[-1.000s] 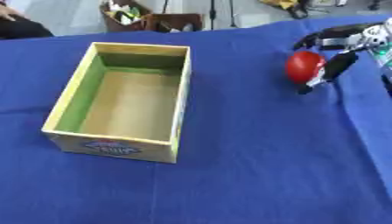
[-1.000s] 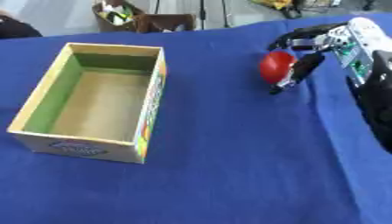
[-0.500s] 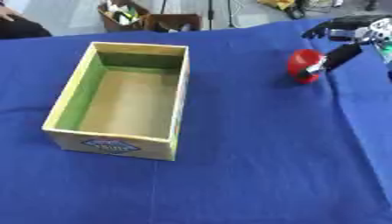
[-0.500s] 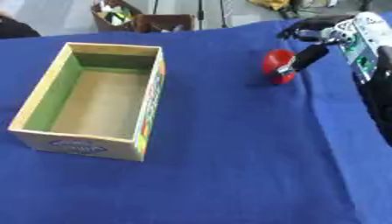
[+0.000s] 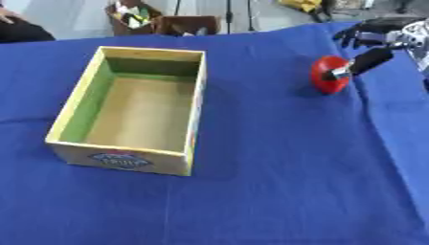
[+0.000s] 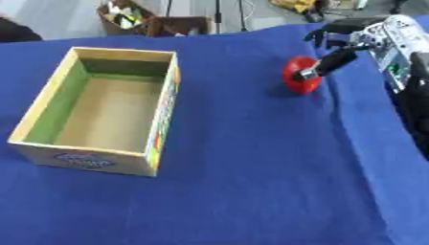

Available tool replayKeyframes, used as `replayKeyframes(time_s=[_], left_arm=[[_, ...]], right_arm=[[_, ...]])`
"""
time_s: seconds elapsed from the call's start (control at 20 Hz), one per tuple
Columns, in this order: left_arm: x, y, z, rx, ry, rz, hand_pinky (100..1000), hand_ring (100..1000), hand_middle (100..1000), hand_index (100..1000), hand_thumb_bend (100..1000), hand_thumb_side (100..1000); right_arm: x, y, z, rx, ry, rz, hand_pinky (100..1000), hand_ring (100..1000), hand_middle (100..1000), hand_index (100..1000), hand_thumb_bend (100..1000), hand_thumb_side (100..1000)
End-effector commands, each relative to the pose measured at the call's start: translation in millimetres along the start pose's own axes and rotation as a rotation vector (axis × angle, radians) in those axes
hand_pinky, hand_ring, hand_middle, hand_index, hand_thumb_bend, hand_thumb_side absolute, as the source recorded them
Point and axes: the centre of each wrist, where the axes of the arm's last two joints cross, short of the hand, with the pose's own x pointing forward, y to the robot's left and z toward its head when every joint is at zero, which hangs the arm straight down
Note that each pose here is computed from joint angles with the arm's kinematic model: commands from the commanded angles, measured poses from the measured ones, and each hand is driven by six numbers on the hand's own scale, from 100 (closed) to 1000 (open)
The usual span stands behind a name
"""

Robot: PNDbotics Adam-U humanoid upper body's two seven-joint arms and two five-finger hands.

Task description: Pick up objects on the table and place them in the box.

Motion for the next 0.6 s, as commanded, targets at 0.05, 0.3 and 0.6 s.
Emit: replayKeyframes(time_s=[0.05, 0.3, 0.6], left_arm=[[5.8, 0.6, -3.9, -0.016, -0.02, -0.011, 171, 317, 365, 700, 100, 757], [6.1, 0.2, -4.3, -0.015, -0.022, -0.009, 171, 317, 365, 700, 100, 752], [6.5, -0.4, -4.9, -0.016, -0.023, -0.007, 172, 317, 366, 699, 100, 749]], right_arm=[[-3.5, -7.2, 4.4, -0.017, 0.029, 0.013, 731, 752, 803, 1000, 572, 840], [-0.4, 1.5, -1.0, 0.007, 0.043, 0.016, 707, 715, 780, 984, 550, 853], [3.0, 10.7, -6.6, 0.054, 0.058, 0.035, 688, 713, 770, 973, 522, 861]])
